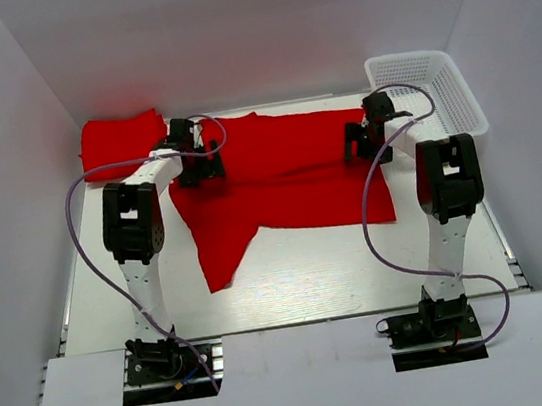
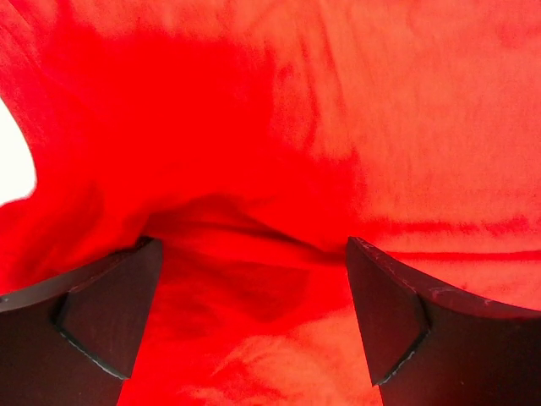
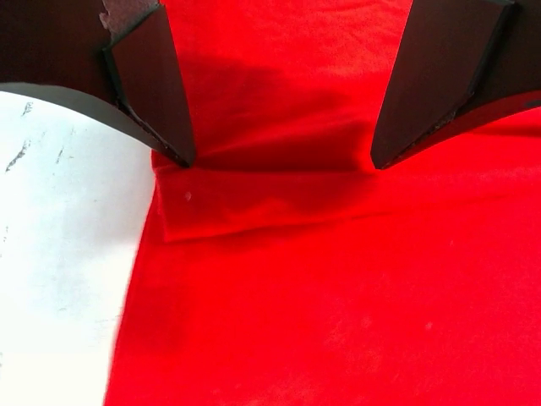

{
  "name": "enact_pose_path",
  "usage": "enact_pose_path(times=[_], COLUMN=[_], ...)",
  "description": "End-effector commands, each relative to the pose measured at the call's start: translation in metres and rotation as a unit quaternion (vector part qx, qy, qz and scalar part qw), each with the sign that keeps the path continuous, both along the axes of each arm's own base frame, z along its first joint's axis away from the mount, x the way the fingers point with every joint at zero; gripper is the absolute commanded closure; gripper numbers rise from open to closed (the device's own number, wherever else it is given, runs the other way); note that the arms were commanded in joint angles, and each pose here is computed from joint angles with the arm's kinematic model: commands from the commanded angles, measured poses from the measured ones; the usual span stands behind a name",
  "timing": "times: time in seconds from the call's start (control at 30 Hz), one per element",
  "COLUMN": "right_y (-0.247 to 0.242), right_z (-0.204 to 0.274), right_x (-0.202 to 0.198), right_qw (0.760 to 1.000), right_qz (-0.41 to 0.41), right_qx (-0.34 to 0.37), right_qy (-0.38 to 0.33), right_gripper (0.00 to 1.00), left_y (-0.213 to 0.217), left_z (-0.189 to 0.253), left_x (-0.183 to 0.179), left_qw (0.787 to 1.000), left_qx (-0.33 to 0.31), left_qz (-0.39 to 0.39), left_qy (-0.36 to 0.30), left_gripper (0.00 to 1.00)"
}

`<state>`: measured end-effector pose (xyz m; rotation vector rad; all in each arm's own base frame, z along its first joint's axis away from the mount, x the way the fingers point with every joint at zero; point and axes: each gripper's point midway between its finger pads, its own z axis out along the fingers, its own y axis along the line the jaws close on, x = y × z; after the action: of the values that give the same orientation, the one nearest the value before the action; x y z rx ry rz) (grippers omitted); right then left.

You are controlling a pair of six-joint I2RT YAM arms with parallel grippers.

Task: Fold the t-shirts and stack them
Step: Flatten the tshirt out, then fold the tshirt

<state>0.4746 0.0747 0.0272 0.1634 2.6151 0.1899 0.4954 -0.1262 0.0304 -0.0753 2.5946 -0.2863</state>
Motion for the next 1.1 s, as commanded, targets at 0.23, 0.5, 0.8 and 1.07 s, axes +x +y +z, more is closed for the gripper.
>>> enact_pose_path(times=[0.23,0.5,0.8,1.07], right_y=[0.009,0.022,0.04,0.041], right_z=[0.092,0.12,0.102,0.078], right_x=[-0.032,-0.091,-0.13,-0.163], right_qw=[0.99,0.984,0.979,0.983], right_qz=[0.11,0.127,0.167,0.153], right_qx=[-0.004,0.012,0.046,0.05], right_qy=[-0.086,-0.122,-0.106,-0.085], right_gripper=[0.1,0.1,0.1,0.1], left_y=[0.013,0.038,0.021,0.019], left_z=[0.113,0.096,0.056,0.028], left_x=[-0.057,-0.19,-0.276,-0.3], left_qw=[0.998,0.998,0.994,0.99], left_qx=[-0.016,-0.004,-0.087,-0.091], left_qz=[0.009,0.057,0.021,0.038], left_qy=[-0.067,0.011,0.063,0.099], left_gripper=[0.0,0.0,0.0,0.0])
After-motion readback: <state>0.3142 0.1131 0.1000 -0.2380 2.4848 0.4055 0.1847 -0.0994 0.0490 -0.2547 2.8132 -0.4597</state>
